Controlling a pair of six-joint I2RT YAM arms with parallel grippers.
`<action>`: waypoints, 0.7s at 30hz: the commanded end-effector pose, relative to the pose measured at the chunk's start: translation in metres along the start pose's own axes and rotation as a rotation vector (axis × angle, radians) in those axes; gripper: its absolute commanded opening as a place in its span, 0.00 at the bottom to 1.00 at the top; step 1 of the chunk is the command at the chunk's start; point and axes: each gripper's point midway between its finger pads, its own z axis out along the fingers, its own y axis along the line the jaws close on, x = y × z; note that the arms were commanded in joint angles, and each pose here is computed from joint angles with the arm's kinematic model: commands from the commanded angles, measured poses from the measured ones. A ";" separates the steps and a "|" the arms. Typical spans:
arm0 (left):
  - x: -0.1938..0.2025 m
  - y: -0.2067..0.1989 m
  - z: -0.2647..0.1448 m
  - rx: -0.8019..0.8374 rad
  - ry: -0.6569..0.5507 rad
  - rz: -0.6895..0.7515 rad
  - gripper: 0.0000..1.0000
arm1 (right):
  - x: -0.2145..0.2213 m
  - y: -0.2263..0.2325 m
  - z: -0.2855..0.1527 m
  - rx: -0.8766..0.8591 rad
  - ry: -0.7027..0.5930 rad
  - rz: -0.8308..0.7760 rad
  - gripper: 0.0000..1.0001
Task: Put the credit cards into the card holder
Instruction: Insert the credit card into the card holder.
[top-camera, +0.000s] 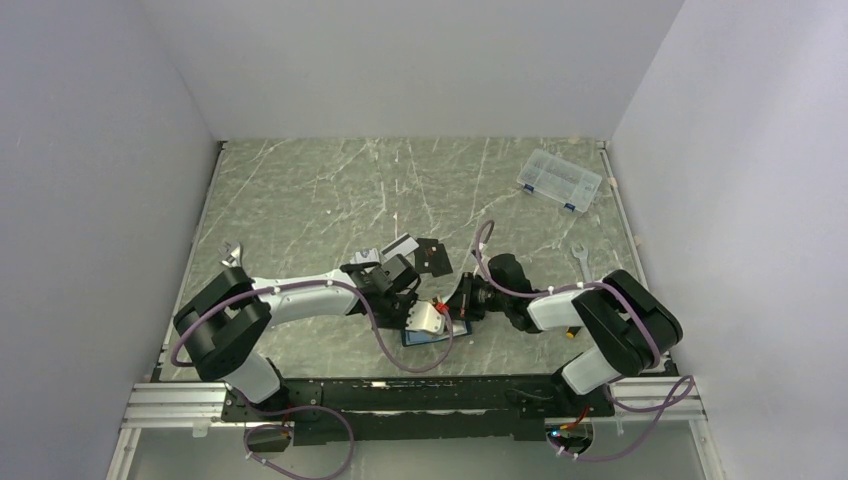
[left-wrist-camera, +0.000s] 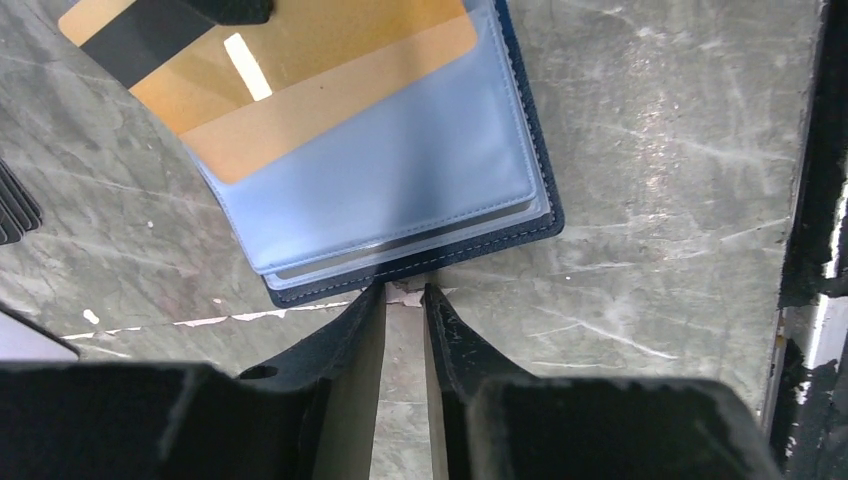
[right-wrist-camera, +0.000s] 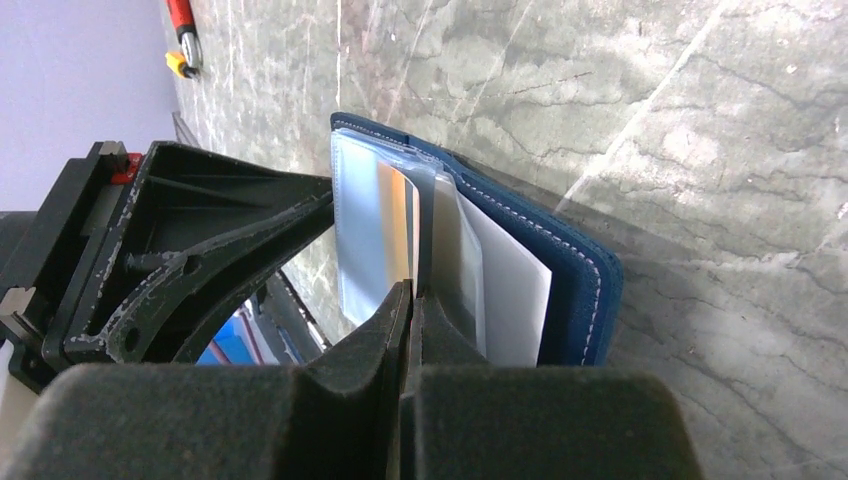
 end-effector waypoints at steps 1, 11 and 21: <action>-0.009 -0.021 0.002 0.082 -0.014 -0.036 0.26 | 0.002 -0.023 0.003 0.099 -0.041 -0.010 0.00; -0.003 -0.017 0.008 0.025 0.017 -0.078 0.21 | 0.030 -0.031 0.002 0.222 0.014 -0.095 0.18; -0.003 -0.003 0.007 -0.058 0.015 -0.122 0.15 | 0.025 -0.028 -0.006 0.373 -0.015 -0.187 0.47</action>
